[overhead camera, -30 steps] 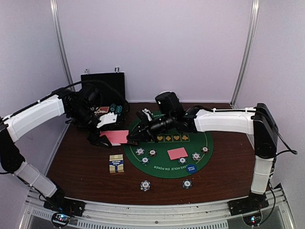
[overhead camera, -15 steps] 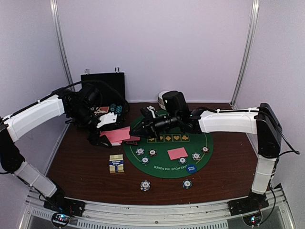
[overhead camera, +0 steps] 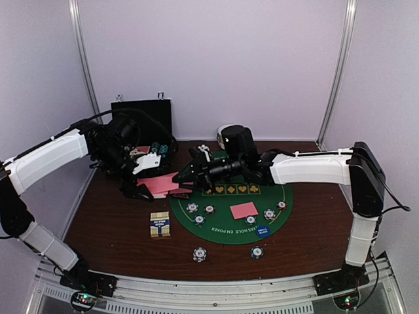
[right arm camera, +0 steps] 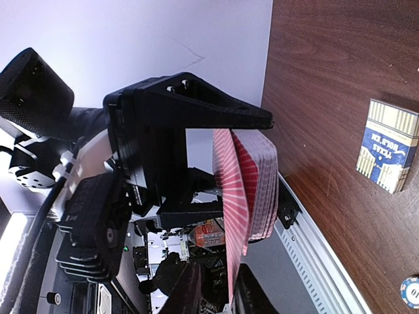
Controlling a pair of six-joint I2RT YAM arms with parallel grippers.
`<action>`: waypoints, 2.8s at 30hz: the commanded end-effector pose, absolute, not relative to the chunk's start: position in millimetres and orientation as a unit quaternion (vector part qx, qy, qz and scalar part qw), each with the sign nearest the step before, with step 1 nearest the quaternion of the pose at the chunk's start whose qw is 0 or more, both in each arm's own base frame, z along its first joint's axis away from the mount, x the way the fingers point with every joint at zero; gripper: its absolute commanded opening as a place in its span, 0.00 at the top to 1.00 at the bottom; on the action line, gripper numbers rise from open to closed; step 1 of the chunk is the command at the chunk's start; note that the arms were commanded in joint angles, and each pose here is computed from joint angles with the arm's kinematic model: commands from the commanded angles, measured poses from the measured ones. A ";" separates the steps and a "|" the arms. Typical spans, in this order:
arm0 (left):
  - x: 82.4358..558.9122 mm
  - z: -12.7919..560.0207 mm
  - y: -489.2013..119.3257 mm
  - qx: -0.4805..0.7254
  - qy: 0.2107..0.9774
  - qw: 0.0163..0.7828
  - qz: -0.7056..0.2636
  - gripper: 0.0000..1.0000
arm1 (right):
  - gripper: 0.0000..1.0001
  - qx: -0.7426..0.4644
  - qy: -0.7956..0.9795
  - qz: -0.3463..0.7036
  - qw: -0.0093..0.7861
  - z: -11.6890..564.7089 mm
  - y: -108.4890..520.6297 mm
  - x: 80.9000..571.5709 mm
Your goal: Distribute texas hold em gaming equipment
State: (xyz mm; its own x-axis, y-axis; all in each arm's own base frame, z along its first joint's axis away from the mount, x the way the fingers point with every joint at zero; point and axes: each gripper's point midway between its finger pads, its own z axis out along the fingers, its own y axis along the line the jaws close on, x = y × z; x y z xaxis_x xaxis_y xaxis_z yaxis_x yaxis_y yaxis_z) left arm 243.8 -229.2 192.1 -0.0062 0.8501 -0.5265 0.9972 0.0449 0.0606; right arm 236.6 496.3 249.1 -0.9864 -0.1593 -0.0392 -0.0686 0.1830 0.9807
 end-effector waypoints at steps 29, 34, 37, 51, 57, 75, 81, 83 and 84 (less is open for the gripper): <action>245.9 207.9 -220.1 0.669 0.687 0.236 -0.161 0.62 | 1.00 0.034 -0.759 -0.650 -0.007 260.8 441.7 294.2; 244.9 209.9 -219.0 0.668 0.686 0.236 -0.162 0.62 | 1.00 0.023 -0.766 -0.642 -0.006 243.6 440.6 313.6; 244.3 212.2 -219.6 0.668 0.686 0.238 -0.165 0.63 | 1.00 0.014 -0.772 -0.636 -0.001 226.7 446.6 327.3; 243.7 213.4 -220.2 0.667 0.686 0.238 -0.168 0.64 | 1.00 0.015 -0.837 -0.547 -0.012 124.7 478.3 383.5; 243.9 213.4 -219.8 0.668 0.686 0.238 -0.166 0.64 | 1.00 0.011 -0.852 -0.524 -0.013 95.9 486.6 399.5; 243.5 212.8 -220.2 0.668 0.686 0.235 -0.168 0.64 | 0.35 0.037 -0.886 -0.460 -0.046 100.8 466.7 396.8; 243.8 213.6 -219.7 0.668 0.686 0.236 -0.166 0.64 | 0.00 0.059 -0.888 -0.449 -0.073 132.2 454.9 388.6; 244.7 213.5 -219.5 0.667 0.687 0.236 -0.164 0.64 | 0.01 0.067 -0.888 -0.448 -0.079 141.8 452.3 382.4; 244.6 213.5 -219.4 0.668 0.687 0.236 -0.164 0.64 | 0.00 0.069 -0.888 -0.448 -0.080 146.3 450.9 378.7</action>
State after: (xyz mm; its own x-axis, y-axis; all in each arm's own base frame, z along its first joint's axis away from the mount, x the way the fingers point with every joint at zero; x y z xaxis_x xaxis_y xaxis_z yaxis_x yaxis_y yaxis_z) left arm 240.0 -217.4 194.3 -0.0322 0.8593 -0.5104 0.9974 0.0602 0.0385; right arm 388.2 460.6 113.5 -0.9903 -0.0398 -0.1329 -0.1312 0.5804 0.8037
